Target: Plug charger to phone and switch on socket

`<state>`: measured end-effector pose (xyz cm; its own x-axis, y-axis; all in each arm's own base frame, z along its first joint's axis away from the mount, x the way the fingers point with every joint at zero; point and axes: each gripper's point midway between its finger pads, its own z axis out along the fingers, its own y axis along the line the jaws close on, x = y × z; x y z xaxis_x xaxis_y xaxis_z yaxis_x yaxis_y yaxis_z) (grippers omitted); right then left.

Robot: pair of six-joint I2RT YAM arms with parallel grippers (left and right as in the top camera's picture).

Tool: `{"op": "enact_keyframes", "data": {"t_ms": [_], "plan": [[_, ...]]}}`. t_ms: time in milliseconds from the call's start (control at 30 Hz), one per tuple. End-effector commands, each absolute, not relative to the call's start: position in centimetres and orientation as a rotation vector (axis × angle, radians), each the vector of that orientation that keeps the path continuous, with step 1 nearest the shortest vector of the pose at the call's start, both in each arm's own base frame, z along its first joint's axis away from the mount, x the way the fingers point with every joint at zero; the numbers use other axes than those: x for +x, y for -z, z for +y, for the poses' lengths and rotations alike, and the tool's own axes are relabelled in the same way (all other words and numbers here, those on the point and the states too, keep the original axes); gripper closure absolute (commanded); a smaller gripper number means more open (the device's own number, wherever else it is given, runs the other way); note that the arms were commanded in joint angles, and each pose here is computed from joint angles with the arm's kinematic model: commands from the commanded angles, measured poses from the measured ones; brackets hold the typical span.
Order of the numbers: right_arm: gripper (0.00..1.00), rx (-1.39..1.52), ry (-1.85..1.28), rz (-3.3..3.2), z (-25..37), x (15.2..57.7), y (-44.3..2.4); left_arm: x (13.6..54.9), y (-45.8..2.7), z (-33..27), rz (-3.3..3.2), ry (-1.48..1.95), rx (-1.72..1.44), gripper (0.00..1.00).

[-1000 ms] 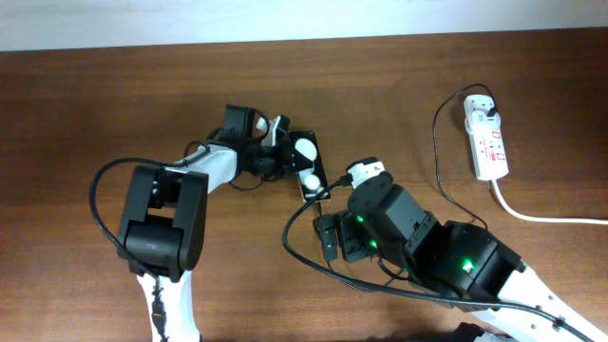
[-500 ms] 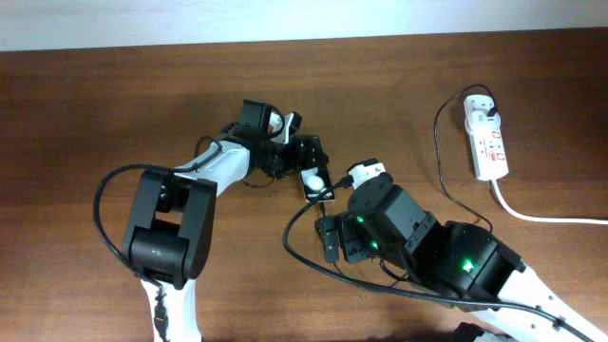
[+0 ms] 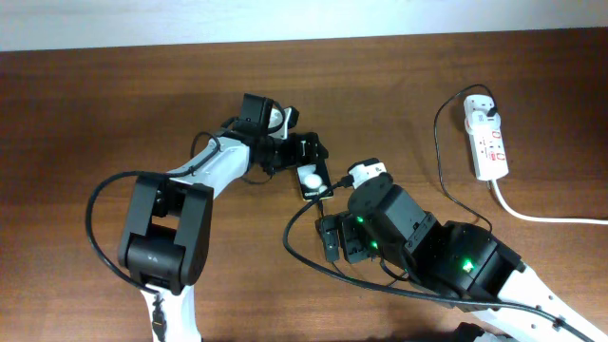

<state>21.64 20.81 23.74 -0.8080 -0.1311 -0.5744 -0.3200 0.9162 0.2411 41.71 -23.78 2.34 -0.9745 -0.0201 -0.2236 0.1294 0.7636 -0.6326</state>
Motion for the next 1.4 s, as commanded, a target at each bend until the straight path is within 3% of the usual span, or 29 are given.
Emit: {"op": "enact_keyframes", "data": {"t_ms": [0,333,667,933,1367], "plan": [[0.01,-0.308,-0.444,2.478,20.5,21.8,-24.7,39.3,5.7,-17.3,2.969,0.514,-0.073,0.01],[0.01,-0.312,-0.432,2.492,20.2,21.6,-24.4,39.6,4.2,-15.1,2.979,0.341,-0.110,0.01],[0.01,-0.287,-0.379,2.472,19.6,22.2,-24.6,41.2,-11.0,-9.4,2.688,0.190,-0.217,0.01],[0.01,-0.275,-0.353,2.463,19.3,22.5,-24.6,36.7,-22.8,-6.6,2.451,0.140,-0.245,0.01],[0.01,-0.269,-0.325,2.465,19.2,22.8,-24.3,28.0,-30.0,-3.8,2.306,0.137,-0.264,0.01]]}}
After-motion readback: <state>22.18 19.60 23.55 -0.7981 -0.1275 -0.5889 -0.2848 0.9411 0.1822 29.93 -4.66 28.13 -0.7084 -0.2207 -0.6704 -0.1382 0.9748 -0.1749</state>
